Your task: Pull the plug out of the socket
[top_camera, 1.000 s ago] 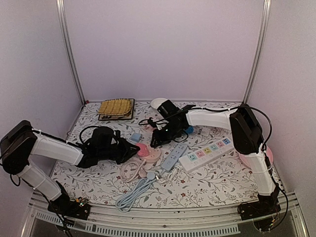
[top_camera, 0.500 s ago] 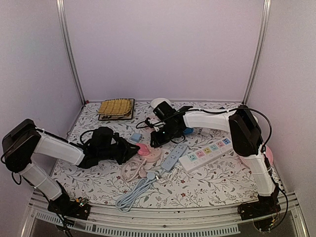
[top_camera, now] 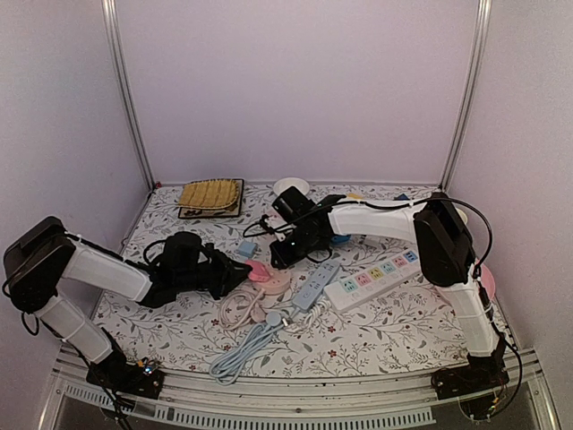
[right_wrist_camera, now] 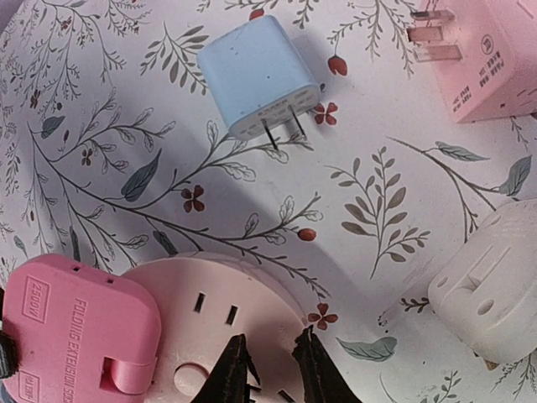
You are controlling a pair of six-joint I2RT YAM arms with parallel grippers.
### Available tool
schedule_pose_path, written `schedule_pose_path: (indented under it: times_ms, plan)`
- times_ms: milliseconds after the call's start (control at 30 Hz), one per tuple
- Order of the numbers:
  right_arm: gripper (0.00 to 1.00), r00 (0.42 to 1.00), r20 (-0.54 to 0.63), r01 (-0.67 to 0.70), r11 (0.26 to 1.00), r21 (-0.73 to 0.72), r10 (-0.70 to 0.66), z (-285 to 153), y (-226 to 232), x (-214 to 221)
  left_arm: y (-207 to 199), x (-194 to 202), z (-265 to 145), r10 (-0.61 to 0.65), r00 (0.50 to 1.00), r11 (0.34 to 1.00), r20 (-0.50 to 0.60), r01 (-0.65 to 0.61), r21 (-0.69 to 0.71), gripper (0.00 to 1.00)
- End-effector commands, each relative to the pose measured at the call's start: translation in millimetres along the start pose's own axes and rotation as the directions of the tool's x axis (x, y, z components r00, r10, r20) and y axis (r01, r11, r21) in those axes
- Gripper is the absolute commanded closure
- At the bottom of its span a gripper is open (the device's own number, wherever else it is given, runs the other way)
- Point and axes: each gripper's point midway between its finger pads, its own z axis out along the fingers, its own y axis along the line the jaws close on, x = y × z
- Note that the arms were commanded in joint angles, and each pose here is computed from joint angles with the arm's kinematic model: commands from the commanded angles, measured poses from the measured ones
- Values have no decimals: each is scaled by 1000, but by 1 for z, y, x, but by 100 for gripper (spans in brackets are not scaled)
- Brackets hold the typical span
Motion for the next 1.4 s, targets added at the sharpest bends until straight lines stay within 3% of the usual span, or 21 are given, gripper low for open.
schedule_pose_path:
  times_ms: [0, 1067, 1367]
  plan:
    - [78, 980, -197, 14, 998, 60, -2, 21, -4, 62, -69, 1, -14, 33, 999, 967, -10, -29, 253, 100]
    - [78, 995, -96, 27, 994, 109, -16, -8, -8, 35, -89, -12, -38, 61, 998, 944, 26, -66, 323, 100]
    - [77, 1000, 2, -27, 997, 76, 27, -39, -11, 4, -64, -31, -52, 108, 987, 983, 116, -123, 134, 100]
